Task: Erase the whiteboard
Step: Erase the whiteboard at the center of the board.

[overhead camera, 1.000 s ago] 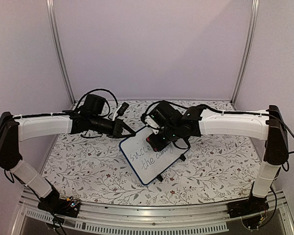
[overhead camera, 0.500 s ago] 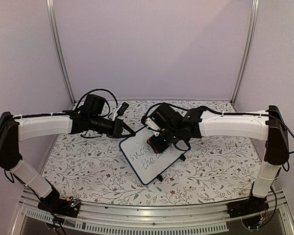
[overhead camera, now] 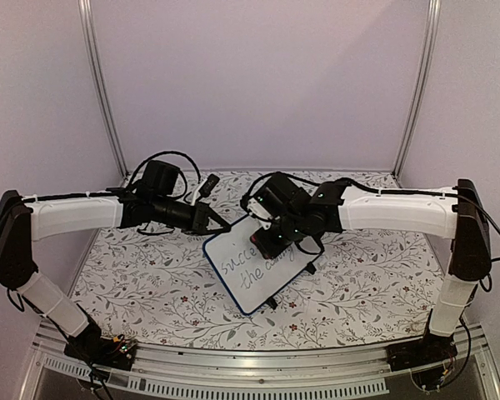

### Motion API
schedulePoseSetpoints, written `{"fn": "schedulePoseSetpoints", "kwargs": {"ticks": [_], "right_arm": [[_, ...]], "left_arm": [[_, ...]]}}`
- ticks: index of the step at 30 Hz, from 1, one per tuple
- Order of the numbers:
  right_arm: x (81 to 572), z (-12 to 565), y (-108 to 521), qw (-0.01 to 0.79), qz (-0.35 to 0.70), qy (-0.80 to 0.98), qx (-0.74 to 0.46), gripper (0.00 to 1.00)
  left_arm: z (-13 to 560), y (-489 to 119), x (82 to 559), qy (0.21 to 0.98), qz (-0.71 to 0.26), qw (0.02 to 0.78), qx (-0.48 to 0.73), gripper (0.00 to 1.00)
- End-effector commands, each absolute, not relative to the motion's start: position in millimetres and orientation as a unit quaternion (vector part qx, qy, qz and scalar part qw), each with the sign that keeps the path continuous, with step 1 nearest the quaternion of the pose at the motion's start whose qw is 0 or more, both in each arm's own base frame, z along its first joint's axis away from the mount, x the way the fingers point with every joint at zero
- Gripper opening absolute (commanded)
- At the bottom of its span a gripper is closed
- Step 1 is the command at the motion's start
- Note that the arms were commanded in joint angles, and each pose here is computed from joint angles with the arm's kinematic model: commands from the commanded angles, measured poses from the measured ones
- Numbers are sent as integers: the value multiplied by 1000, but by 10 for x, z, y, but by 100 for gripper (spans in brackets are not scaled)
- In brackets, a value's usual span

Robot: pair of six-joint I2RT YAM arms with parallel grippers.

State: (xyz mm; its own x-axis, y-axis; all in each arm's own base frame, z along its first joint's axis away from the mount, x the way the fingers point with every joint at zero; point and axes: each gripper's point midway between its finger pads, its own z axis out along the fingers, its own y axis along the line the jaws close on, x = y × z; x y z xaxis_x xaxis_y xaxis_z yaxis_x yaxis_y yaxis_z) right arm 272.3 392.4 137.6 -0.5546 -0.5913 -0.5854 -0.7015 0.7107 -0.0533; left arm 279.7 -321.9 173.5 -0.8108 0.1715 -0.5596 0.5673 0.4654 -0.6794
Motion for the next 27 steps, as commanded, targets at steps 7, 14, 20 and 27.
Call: {"fn": "schedulePoseSetpoints", "kwargs": {"ticks": [7, 14, 20, 27], "right_arm": [[2904, 1534, 4131, 315, 94, 867, -375, 19], [2718, 1315, 4047, 282, 93, 872, -390, 19], [2577, 1198, 3948, 266, 89, 876, -393, 19], [2523, 1271, 4016, 271, 99, 870, -398, 19]], "left_arm": [[1785, -3276, 2729, 816, -478, 216, 244, 0], [1793, -3275, 2730, 815, -479, 216, 244, 0], [1782, -3278, 2729, 816, -479, 214, 243, 0], [1776, -3279, 2728, 816, -479, 214, 243, 0]]}}
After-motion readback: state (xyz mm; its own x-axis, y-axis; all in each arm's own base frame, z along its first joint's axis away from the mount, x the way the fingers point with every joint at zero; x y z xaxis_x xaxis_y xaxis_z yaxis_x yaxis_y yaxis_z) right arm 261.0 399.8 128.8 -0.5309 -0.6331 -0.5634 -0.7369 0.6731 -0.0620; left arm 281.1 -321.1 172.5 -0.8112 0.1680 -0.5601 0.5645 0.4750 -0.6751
